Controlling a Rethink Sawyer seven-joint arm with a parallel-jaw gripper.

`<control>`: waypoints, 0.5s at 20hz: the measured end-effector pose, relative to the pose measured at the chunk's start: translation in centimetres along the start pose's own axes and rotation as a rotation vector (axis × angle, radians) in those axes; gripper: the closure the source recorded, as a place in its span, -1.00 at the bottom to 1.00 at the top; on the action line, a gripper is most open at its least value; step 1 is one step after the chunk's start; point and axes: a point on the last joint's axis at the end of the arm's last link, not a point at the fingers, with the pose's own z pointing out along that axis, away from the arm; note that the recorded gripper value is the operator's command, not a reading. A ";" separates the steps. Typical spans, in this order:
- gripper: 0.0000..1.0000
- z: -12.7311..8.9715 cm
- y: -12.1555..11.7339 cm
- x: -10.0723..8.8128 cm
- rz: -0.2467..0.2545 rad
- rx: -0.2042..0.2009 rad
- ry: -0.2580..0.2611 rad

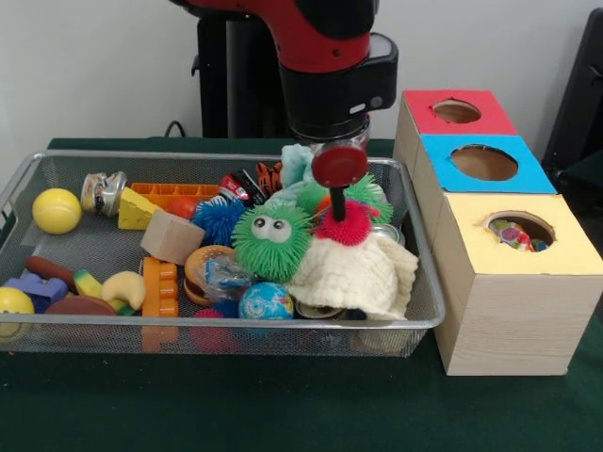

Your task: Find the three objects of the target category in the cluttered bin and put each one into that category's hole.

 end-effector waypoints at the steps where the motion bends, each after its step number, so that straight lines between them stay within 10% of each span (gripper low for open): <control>1: 1.00 0.3 -0.1 -0.5 0.007 -0.007 -0.007; 7: 1.00 0.5 -0.5 -5.2 0.078 -0.031 -0.020; 8: -1.00 0.6 -1.0 -7.0 0.105 -0.028 -0.022; 10: -1.00 0.8 -1.3 -7.6 0.115 -0.023 -0.023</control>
